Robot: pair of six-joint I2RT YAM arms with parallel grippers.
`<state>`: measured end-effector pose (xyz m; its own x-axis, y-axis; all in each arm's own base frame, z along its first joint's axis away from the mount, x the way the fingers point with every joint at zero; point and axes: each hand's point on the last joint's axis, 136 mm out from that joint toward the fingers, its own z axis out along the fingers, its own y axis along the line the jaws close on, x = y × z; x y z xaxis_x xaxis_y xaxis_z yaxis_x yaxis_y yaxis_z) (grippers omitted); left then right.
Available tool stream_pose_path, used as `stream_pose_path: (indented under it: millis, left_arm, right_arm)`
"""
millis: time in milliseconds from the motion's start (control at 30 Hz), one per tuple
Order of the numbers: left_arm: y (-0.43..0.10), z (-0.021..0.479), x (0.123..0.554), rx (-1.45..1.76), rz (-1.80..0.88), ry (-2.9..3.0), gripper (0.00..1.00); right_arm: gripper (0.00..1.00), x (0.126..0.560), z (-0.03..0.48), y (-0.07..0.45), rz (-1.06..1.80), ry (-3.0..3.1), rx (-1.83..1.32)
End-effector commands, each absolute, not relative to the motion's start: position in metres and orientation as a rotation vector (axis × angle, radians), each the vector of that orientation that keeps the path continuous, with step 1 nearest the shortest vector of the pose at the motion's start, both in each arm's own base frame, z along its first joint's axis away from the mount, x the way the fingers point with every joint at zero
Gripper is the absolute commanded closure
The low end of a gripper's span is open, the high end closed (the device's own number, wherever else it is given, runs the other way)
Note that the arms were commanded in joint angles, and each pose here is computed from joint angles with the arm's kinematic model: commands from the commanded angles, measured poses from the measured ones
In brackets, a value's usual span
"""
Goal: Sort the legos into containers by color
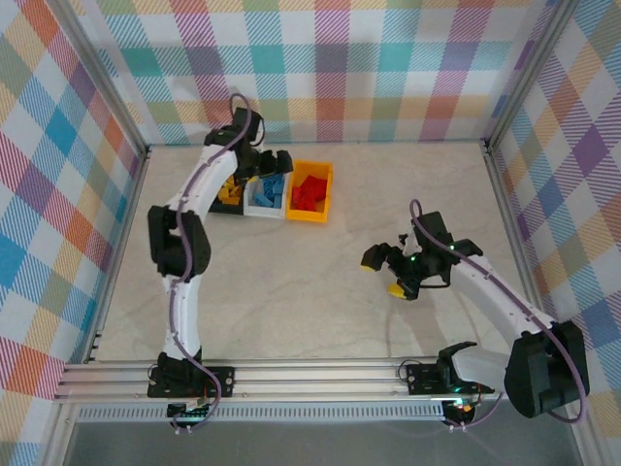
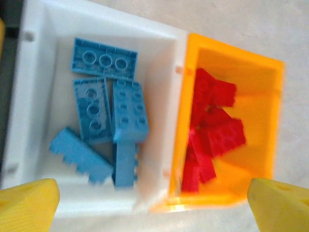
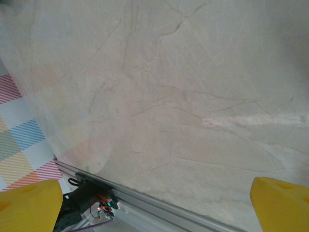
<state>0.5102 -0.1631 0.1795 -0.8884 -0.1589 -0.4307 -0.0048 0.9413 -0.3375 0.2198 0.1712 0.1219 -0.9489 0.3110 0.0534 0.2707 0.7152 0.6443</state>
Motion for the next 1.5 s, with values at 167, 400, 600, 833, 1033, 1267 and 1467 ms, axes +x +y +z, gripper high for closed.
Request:
stream_pose_path:
  millis: [167, 400, 600, 833, 1033, 1267, 1467]
  left_arm:
    - [-0.129, 0.271, 0.419, -0.066, -0.406, 2.453, 0.0]
    - [-0.092, 0.288, 0.353, -0.135, -0.318, 2.318, 0.0]
    - [-0.063, 0.295, 0.312, -0.21, -0.316, 1.988, 0.0]
    - [-0.028, 0.248, 0.262, -0.225, -0.177, 1.892, 0.0]
    - [-0.013, 0.223, 0.235, -0.254, -0.144, 1.85, 0.0]
    - [-0.007, 0.209, 0.228, -0.246, -0.096, 1.853, 0.0]
    - [0.0, 0.207, 0.235, -0.265, -0.031, 1.867, 0.0]
  right_arm:
    - [0.0, 0.268, 0.153, 0.168, 0.876, 2.745, 0.224]
    - [0.0, 0.322, 0.215, 0.157, 0.677, 2.264, -0.109]
    - [0.0, 0.326, 0.244, 0.154, 0.495, 1.892, -0.417]
    - [0.0, 0.336, 0.214, 0.104, 0.211, 1.928, -0.282]
    - [0.0, 0.339, 0.168, 0.057, 0.151, 1.992, -0.132]
    - [0.0, 0.36, 0.134, 0.037, 0.098, 2.03, -0.103]
    - [0.0, 0.386, 0.113, 0.038, 0.108, 2.047, -0.128]
